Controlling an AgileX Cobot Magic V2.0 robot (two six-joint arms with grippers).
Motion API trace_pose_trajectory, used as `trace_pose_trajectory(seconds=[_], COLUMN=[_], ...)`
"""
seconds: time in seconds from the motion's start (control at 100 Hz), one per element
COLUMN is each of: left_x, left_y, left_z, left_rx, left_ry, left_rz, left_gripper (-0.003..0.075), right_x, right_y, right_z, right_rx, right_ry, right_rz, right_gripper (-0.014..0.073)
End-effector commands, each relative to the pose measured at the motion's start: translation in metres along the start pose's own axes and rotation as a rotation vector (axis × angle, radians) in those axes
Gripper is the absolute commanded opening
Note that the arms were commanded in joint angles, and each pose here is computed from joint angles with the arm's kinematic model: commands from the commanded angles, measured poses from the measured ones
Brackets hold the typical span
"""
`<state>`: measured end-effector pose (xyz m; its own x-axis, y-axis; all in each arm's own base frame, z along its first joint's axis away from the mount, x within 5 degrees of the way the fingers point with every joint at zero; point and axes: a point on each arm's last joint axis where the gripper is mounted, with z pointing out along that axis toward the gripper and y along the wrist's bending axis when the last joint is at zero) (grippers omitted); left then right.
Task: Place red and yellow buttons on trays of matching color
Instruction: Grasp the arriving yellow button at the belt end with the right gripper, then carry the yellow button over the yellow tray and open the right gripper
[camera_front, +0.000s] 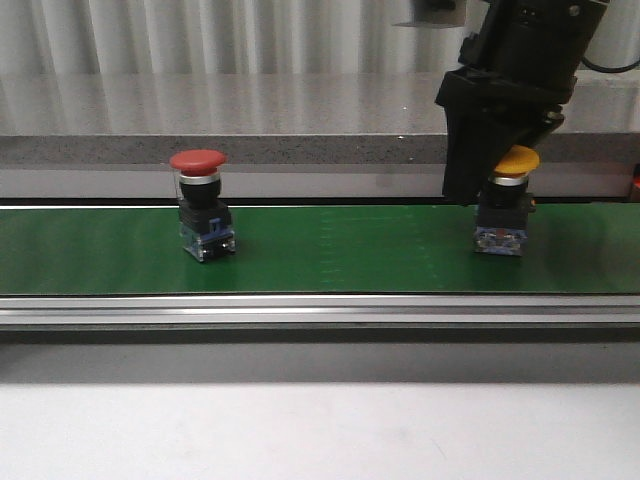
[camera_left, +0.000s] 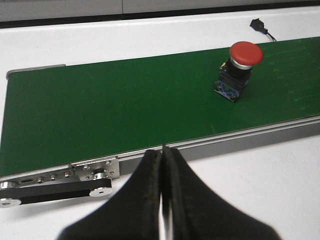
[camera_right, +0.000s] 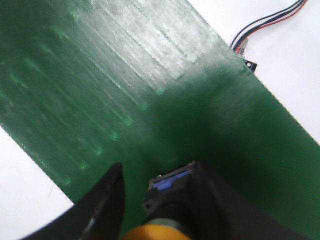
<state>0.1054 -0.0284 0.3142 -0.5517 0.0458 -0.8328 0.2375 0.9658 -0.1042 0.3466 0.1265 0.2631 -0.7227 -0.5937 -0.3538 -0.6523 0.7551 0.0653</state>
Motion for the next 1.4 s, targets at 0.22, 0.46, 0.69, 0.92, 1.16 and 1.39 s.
trace_pose_trajectory(seconds=[0.22,0.46,0.69,0.92,1.16,1.39], left_x=[-0.014,-0.014,-0.014,-0.014,-0.014,-0.014], left_y=[-0.003,-0.003,-0.003,-0.003,-0.003,-0.003], left_z=[-0.006,-0.006,-0.006,-0.006,-0.006,-0.006], left_rx=[0.015,0.015,0.015,0.015,0.015,0.015], left_ry=[-0.094,-0.096,-0.096,-0.096,-0.096,-0.096], left_rz=[-0.008,-0.008,-0.008,-0.008,-0.008,-0.008], left_gripper=[-0.002,-0.002,-0.002,-0.002,-0.002,-0.002], right_x=[-0.007,0.007,0.039,0.092,0.158,0.217], right_y=[0.001,-0.013,-0.04,-0.071,-0.102,-0.128], right_z=[-0.034,-0.076,-0.125,-0.157,-0.167,-0.172], right_rx=[0.04,0.08,0.149,0.244,0.35,0.453], right_ry=[-0.12,-0.208,-0.296,-0.355,-0.377,-0.401], right_rz=[0.04,0.28,0.522,0.8,1.095,1.339], right_gripper=[0.0078,0.0078,0.0078,0.0078,0.0078,0.0078])
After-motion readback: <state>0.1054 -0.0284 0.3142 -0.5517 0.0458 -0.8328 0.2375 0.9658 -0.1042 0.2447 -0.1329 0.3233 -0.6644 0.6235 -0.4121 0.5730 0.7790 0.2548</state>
